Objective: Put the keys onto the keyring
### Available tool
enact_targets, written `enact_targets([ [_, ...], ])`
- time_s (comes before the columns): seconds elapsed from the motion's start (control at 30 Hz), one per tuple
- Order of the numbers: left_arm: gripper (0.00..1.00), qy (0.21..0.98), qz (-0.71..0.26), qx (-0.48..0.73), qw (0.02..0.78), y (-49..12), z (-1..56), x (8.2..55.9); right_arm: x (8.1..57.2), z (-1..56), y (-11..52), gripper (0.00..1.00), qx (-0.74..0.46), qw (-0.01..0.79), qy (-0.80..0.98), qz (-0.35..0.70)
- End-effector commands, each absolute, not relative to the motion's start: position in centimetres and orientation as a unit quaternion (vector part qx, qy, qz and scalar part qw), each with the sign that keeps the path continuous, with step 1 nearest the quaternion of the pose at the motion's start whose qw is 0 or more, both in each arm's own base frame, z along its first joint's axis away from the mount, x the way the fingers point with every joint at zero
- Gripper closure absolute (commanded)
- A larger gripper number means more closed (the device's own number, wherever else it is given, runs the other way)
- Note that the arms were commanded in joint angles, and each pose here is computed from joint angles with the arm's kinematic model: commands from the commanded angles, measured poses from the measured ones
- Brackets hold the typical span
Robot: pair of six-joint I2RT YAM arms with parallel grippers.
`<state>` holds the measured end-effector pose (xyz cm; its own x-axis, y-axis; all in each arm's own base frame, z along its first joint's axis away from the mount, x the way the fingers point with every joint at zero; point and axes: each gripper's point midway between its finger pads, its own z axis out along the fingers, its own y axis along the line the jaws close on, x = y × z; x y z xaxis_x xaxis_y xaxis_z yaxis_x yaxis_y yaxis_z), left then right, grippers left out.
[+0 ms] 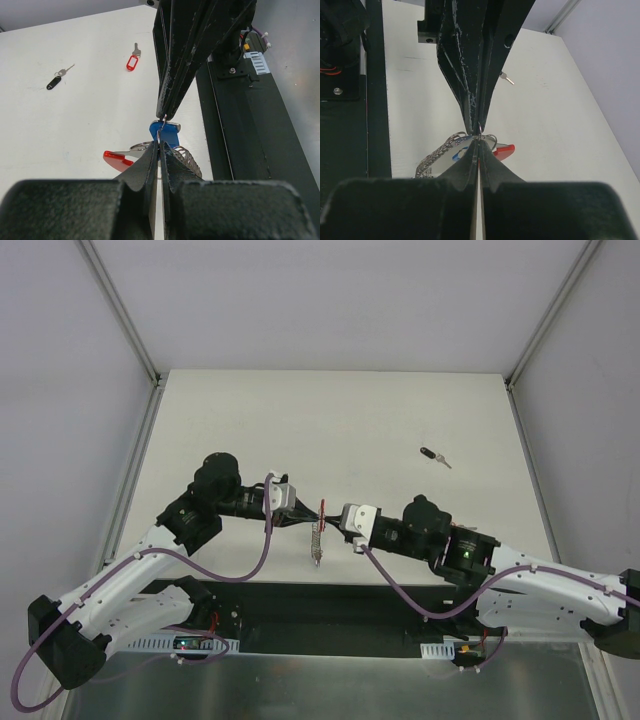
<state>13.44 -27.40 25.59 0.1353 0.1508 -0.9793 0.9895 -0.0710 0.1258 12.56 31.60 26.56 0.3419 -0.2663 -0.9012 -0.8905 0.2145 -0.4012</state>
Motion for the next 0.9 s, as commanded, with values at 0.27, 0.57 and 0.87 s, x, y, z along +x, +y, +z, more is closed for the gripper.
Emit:
enact_targets([
  [0.27,1.0,0.45,-0.45,0.596,0.49,-27.7,26.6,12.6,12.6,29.3,31.1,0.99,-0.533,0.614,0.511,0.279],
  [0.57,1.0,0.438,-0.454,0.599,0.494,-27.7,26.7,12.3,12.6,28.9,31.7,0.99,-0.536,0.606,0.513,0.286],
  [0.87,1.0,0.43,-0.456,0.601,0.495,-27.7,26.9,12.1,12.6,28.8,31.7,0.99,-0.536,0.604,0.515,0.287],
])
